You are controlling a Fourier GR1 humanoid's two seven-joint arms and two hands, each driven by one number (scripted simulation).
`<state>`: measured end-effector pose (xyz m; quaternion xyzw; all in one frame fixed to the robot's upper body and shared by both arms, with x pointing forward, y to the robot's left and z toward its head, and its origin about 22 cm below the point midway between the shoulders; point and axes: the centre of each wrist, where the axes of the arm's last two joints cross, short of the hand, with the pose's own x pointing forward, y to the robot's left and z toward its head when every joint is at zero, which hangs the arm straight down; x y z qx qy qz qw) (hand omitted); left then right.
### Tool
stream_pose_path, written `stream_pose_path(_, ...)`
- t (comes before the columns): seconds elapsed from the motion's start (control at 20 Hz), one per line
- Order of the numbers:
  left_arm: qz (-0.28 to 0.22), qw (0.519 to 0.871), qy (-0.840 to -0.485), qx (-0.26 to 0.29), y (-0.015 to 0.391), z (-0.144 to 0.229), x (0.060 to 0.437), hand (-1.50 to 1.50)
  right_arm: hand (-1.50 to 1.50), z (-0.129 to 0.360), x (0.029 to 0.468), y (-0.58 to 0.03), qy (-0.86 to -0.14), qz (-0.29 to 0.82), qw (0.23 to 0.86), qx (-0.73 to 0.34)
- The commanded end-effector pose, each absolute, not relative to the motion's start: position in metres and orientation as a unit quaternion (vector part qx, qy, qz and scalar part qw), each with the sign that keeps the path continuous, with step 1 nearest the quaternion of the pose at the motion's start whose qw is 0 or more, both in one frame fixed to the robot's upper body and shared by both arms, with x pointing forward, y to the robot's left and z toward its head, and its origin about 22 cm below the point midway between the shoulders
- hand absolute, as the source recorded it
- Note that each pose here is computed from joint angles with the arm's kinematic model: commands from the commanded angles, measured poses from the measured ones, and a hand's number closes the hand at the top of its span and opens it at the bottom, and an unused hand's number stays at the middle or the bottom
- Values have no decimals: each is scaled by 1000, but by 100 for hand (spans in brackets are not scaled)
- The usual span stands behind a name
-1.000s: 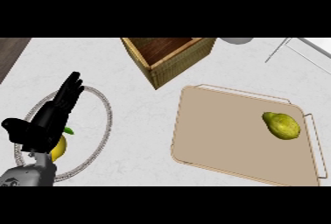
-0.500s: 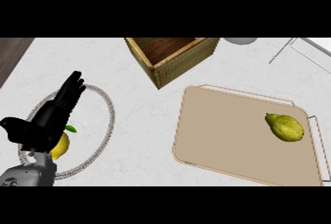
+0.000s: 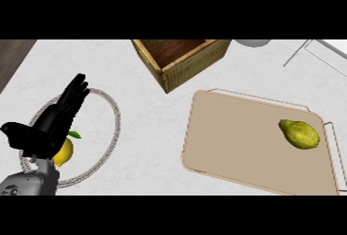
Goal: Pick the croissant from the tray and place it in the tiered shelf
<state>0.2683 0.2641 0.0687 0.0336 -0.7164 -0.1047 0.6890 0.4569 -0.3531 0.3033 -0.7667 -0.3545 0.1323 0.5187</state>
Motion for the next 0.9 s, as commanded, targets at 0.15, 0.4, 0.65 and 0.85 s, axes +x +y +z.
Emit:
stream_pose_path(0.15,-95,686,-720,39,256,70,272,0,150,262,458,-361,-333,190,579,-719)
stream_pose_path(0.4,-93,698,-709,39,271,66,278,0,150,249,455,-368,-309,138,592,-732)
stream_pose_path(0.65,-101,691,-715,38,277,70,258,0,150,274,445,-387,-257,35,543,-799)
stream_pose_path(0.85,-97,693,-713,40,271,71,264,0,-150,219,426,-428,-16,199,566,-800)
